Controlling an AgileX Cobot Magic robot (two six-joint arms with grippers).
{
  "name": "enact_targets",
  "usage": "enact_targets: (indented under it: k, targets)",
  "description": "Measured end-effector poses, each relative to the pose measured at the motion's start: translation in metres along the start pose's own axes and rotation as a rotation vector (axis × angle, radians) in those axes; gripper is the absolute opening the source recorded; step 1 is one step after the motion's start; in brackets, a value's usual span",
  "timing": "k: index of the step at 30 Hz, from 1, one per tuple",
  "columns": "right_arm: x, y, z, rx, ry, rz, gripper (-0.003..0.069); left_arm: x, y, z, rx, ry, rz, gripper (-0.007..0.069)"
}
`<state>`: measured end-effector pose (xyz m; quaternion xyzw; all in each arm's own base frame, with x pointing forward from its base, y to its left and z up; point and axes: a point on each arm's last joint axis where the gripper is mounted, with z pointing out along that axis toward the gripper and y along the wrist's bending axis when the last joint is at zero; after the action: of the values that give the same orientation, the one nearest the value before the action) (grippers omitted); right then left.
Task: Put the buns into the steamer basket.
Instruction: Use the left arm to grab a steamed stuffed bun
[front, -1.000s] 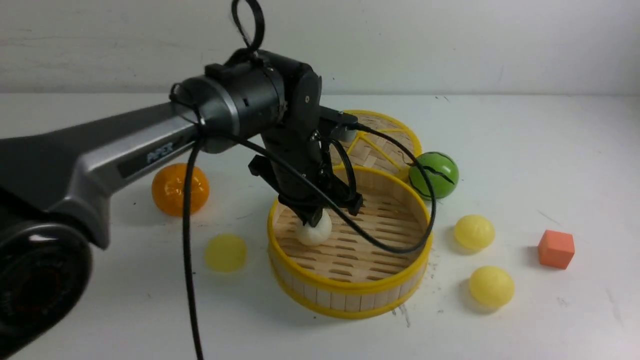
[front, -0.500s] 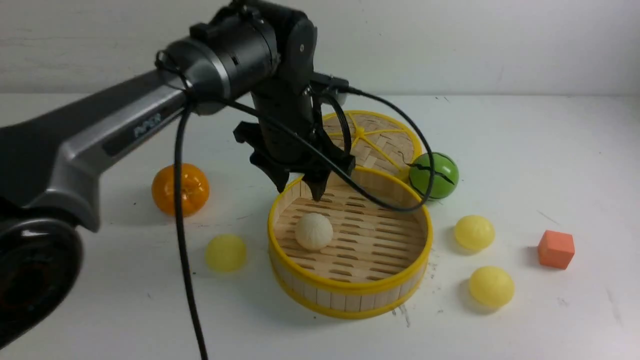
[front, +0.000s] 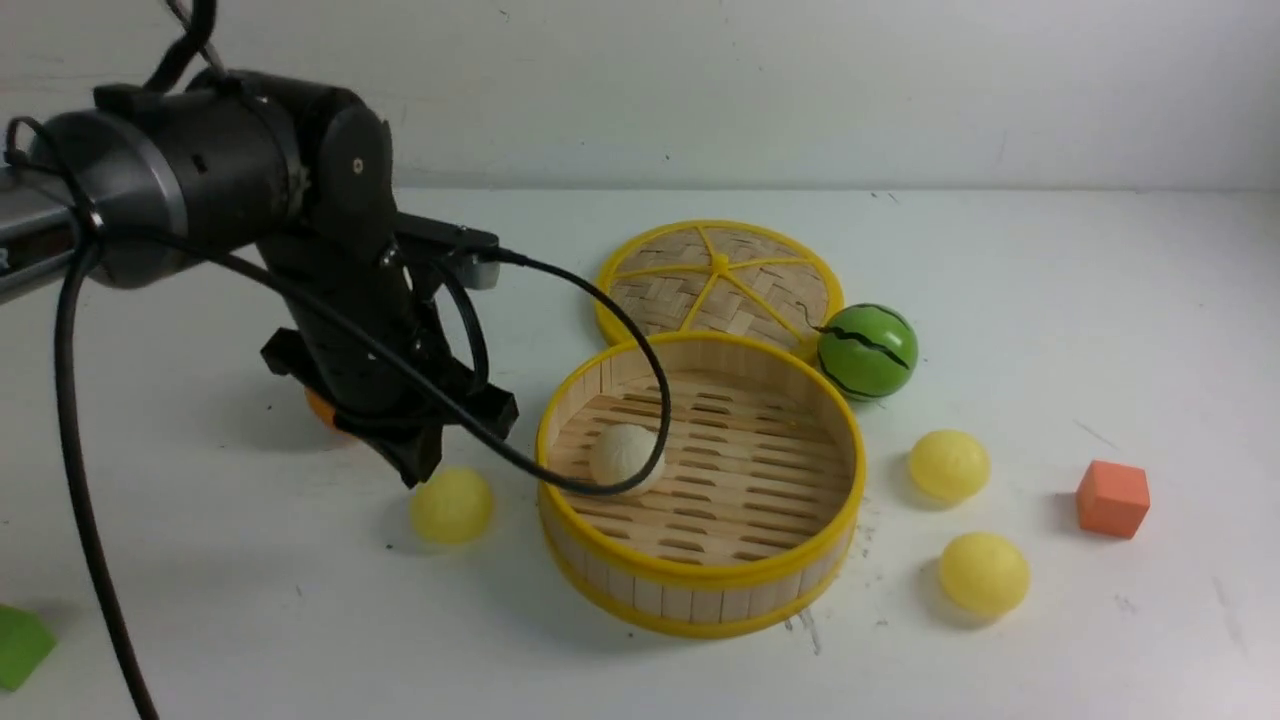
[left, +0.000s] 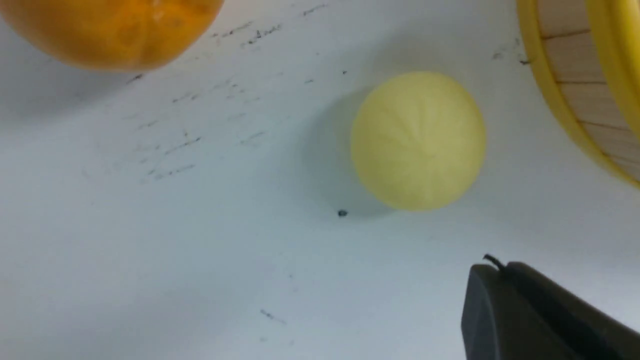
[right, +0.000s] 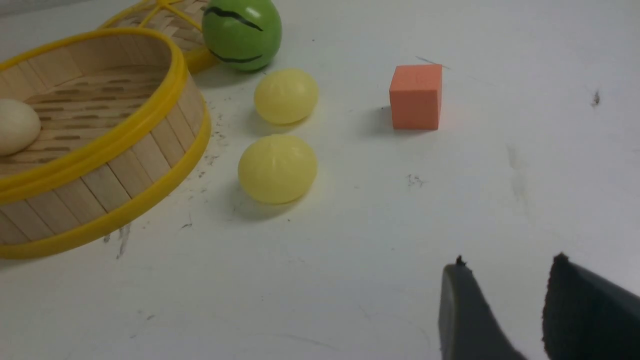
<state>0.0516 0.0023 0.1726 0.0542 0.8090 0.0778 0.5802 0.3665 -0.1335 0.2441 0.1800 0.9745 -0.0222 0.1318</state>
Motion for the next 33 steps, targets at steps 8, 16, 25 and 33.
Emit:
enact_targets:
  k: [8, 16, 25, 33]
  targets:
    - [0.0, 0.0, 0.0, 0.0, 0.0, 0.0, 0.0239, -0.006, 0.001, 0.038, 0.0, 0.029, 0.007, 0.0207]
    - [0.0, 0.0, 0.0, 0.0, -0.001, 0.0, 0.0239, -0.013, 0.003, 0.041, -0.013, -0.039, 0.016, 0.0261]
    - [0.0, 0.0, 0.0, 0.0, -0.001, 0.0, 0.0239, -0.014, 0.003, 0.062, -0.023, -0.019, 0.025, 0.0237]
    - [0.0, 0.0, 0.0, 0.0, -0.001, 0.0, 0.0239, -0.014, 0.004, 0.063, -0.025, -0.015, -0.01, 0.0121]
